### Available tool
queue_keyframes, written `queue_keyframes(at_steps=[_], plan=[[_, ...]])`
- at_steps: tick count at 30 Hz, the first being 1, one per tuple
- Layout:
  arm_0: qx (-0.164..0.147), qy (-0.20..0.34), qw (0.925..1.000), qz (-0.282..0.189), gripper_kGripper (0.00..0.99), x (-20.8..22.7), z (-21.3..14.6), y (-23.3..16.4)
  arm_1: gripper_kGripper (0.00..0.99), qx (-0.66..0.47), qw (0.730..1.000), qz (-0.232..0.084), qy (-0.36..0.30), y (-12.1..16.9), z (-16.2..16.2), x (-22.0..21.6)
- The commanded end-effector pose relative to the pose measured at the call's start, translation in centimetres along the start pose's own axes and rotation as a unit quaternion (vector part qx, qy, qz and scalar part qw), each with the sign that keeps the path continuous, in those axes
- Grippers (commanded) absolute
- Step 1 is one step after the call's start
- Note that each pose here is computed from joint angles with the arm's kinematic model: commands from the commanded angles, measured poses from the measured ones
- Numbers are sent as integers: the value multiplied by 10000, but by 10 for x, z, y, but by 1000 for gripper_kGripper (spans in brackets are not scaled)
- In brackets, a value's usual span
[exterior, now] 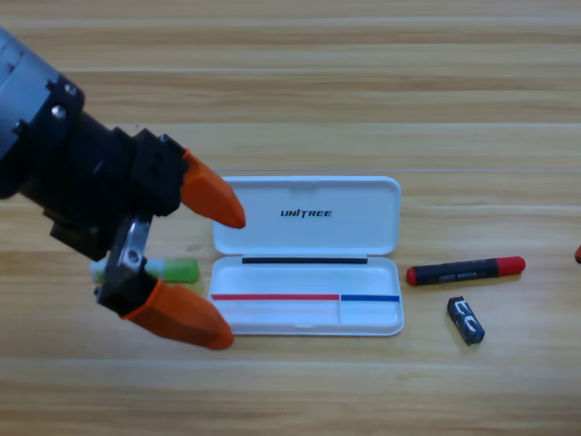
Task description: Clean up eraser and pencils
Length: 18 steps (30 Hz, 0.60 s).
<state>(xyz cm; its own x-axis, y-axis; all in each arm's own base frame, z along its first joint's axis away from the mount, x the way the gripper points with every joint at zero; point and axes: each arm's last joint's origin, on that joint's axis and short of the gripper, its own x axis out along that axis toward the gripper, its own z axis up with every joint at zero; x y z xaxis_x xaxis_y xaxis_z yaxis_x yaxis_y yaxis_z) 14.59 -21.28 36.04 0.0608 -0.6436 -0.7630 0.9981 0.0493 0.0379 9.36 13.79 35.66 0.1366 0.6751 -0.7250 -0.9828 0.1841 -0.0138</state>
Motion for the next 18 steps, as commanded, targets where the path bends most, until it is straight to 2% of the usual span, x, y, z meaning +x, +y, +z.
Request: queue_keyframes(at_steps=[1,8,10,15,18], plan=[[-10,167,9999,-14,954,10,2,0,989,8,9994,106,327,2,-8,13],[15,275,9995,123,963,8,1,1,989,127,9995,-10,294,3,-9,9],[29,305,9994,159,969,8,0,1,989,242,9987,-220,397,0,-10,10],[190,464,9978,435,979,3,-3,2,988,759,9869,-976,1032,-17,-10,30],[378,671,9950,637,977,0,-4,3,988,1054,9800,-1085,1296,-26,-8,44]])
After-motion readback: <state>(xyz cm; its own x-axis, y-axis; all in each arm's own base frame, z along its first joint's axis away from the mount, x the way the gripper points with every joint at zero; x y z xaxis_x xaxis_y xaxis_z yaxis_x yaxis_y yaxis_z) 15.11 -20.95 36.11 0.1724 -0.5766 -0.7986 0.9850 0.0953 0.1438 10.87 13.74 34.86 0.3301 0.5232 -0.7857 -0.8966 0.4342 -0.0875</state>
